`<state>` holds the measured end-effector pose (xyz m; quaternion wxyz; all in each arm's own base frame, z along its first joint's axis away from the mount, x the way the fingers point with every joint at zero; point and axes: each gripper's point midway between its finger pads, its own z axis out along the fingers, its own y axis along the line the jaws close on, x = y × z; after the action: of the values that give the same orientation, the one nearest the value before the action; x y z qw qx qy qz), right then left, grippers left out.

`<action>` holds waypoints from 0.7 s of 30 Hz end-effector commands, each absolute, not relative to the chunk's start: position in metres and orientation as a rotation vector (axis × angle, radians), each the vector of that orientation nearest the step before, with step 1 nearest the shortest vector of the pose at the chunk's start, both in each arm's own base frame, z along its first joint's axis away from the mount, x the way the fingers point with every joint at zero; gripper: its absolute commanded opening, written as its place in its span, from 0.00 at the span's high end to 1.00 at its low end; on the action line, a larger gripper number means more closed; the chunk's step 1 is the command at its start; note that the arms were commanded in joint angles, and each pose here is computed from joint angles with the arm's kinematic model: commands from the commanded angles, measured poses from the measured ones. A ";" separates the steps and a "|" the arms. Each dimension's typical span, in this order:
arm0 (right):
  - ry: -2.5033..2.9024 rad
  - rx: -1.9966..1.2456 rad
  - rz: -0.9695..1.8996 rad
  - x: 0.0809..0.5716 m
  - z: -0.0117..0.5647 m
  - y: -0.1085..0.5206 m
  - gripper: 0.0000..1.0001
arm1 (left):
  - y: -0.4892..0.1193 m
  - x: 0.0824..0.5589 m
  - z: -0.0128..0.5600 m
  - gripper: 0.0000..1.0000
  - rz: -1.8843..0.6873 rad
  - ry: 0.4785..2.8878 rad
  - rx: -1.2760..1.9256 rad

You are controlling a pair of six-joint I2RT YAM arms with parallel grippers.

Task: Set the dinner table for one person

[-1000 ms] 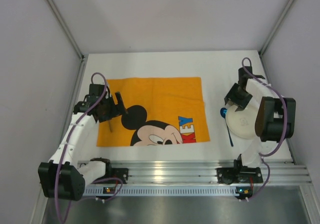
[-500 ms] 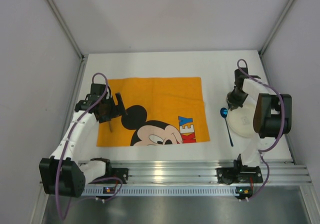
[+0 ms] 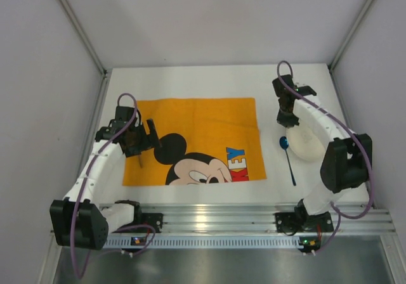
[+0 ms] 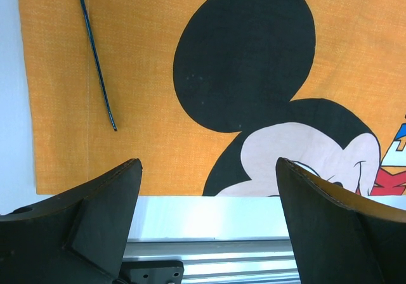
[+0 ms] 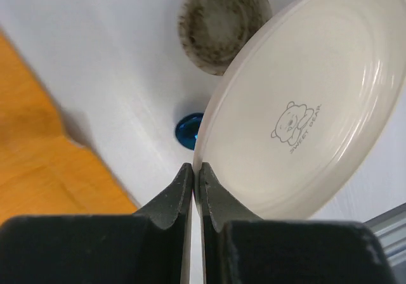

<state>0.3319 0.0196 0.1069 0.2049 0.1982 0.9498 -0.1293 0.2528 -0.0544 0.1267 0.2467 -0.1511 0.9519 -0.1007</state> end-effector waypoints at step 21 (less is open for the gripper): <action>2.424 -0.353 0.475 0.331 0.183 0.460 1.00 | -0.034 0.222 0.148 0.08 -0.155 2.549 -0.483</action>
<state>0.3313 0.4279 0.1493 0.2999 -0.1293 0.9385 0.1125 0.2311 -0.0396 0.1440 0.2677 -0.1677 0.9461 -0.0710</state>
